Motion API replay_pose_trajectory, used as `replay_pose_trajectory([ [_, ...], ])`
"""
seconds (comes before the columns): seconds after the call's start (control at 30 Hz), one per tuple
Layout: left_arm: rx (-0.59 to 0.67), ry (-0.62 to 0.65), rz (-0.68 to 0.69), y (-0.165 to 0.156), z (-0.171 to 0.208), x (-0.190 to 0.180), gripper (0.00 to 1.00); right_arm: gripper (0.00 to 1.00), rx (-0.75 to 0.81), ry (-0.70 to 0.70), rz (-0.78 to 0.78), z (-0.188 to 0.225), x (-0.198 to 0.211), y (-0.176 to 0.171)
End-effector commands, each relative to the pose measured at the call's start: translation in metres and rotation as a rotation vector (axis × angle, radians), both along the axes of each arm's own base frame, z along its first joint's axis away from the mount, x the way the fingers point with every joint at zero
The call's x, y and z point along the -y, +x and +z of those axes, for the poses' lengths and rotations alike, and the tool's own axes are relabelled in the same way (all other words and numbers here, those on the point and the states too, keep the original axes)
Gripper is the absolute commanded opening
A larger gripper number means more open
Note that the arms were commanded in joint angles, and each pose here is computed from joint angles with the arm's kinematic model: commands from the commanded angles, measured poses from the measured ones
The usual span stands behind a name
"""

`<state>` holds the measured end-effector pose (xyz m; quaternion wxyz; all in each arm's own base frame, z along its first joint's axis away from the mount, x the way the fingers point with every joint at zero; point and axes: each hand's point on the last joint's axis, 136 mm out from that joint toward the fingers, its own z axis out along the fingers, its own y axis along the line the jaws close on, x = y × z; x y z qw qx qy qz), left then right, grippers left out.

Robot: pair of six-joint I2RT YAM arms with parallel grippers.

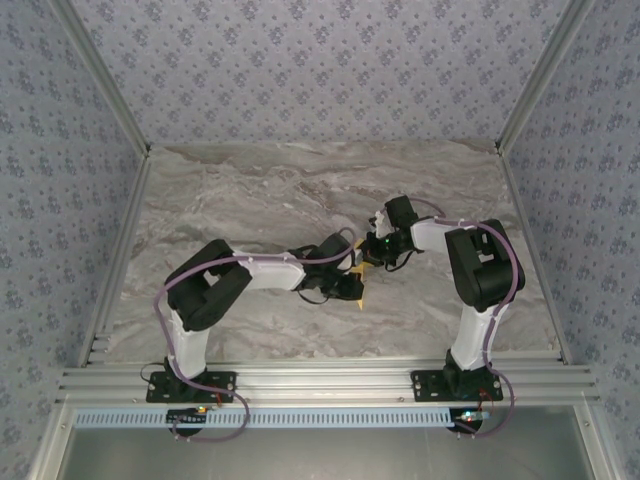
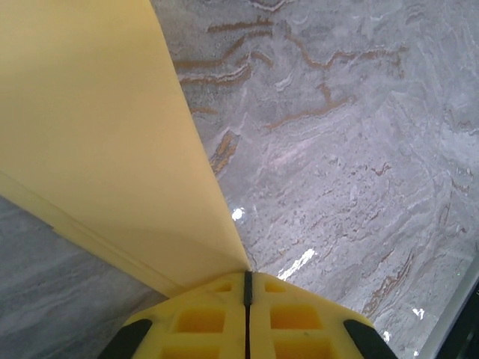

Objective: Fold a paper plane with a square sheet of paper (fold left side to right side)
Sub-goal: Fold the wing for the fifth time at the center of the table.

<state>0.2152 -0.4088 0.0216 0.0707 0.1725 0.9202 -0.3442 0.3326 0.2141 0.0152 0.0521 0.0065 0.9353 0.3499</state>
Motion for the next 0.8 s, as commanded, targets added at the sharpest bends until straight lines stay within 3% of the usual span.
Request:
replay_pose_trajectory([
  [0.0,-0.056,0.066,-0.026,-0.029,-0.019,-0.016,0.05,0.09,-0.064,-0.120,-0.013,-0.037,0.014,-0.014],
  [0.17,-0.016,0.006,-0.023,-0.030,0.004,-0.017,0.06,0.16,0.025,-0.078,-0.013,-0.007,0.006,0.004],
  [0.4,0.096,-0.108,0.013,-0.025,0.060,-0.029,0.15,0.32,0.196,-0.092,-0.026,0.050,0.009,0.032],
  [0.57,0.194,-0.076,0.143,-0.009,0.076,-0.064,0.21,0.41,0.295,-0.228,-0.057,0.077,0.031,0.030],
  [0.77,0.325,0.009,0.334,0.010,0.091,-0.113,0.30,0.58,0.349,-0.459,-0.028,0.076,0.043,-0.005],
])
